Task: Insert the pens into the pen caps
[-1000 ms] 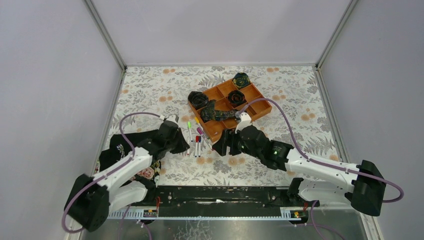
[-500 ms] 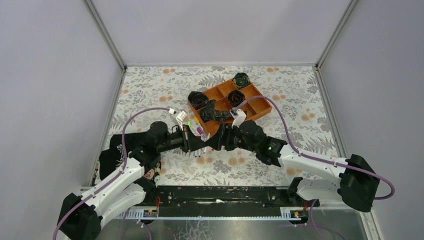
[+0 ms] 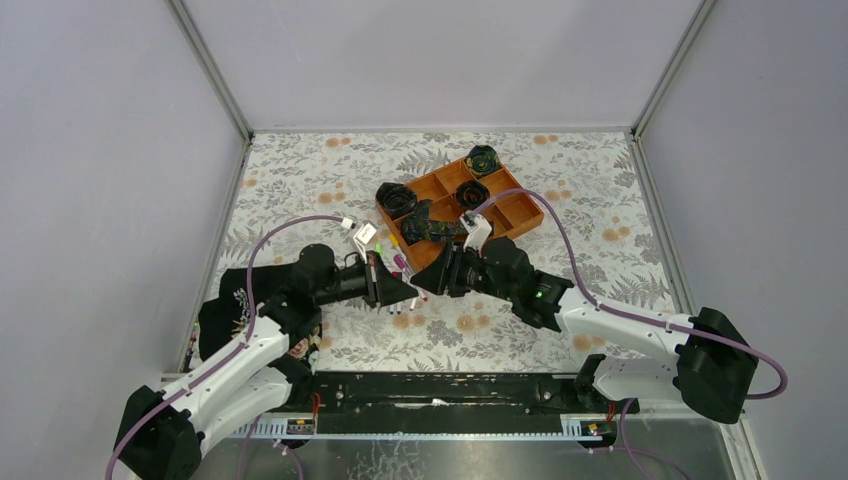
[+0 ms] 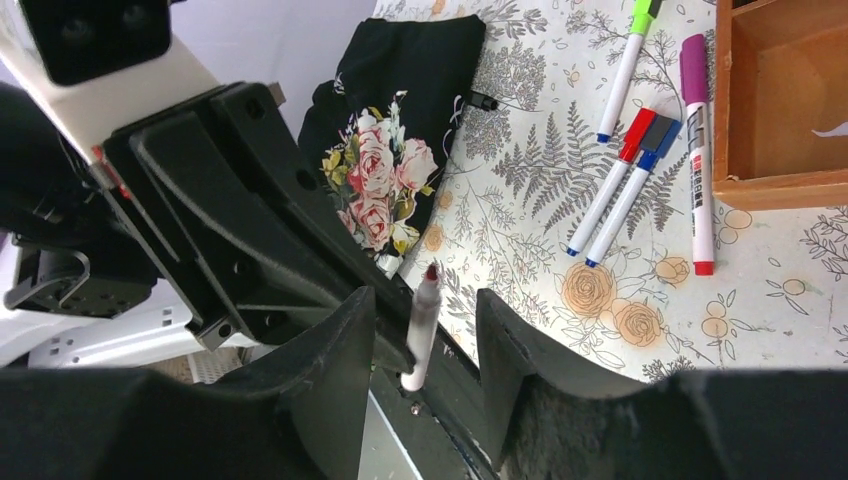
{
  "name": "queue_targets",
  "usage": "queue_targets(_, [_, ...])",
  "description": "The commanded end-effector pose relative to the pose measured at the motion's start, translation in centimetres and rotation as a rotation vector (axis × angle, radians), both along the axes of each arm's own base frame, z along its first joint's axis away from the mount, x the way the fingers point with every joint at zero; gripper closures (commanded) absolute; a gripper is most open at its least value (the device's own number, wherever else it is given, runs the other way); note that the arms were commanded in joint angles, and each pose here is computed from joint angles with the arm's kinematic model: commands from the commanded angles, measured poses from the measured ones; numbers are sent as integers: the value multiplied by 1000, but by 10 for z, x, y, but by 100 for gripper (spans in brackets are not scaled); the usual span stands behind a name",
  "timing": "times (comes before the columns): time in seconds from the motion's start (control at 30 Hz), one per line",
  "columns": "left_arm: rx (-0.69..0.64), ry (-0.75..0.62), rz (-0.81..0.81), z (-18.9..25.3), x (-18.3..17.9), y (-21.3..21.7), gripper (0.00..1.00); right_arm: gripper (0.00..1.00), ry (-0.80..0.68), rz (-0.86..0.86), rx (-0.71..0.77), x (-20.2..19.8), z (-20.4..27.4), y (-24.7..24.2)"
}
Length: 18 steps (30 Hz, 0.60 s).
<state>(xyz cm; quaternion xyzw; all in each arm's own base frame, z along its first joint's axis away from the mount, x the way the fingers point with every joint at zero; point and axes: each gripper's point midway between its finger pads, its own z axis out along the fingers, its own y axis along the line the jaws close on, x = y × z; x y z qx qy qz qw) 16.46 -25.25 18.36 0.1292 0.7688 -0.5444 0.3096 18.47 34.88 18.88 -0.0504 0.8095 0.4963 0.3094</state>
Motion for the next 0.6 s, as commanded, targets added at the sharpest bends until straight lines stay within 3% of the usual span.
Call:
queue_targets(0.0, [-82, -83, -62, 25, -9, -7, 100, 53, -35, -55, 88, 15, 28, 0])
queue_targets(0.2, [-101, -95, -69, 31, -11, -7, 100, 62, -27, -59, 89, 18, 26, 0])
queue_targets(0.37, [-99, -93, -56, 30, -9, -7, 99, 95, -22, -22, 99, 14, 28, 6])
queue_targets(0.4, [-96, -89, -50, 29, -8, -7, 94, 99, -23, -18, 104, 13, 30, 6])
queue_targets(0.57, [-75, -61, -26, 19, -2, -7, 70, 100, -27, 0, 125, 10, 35, 9])
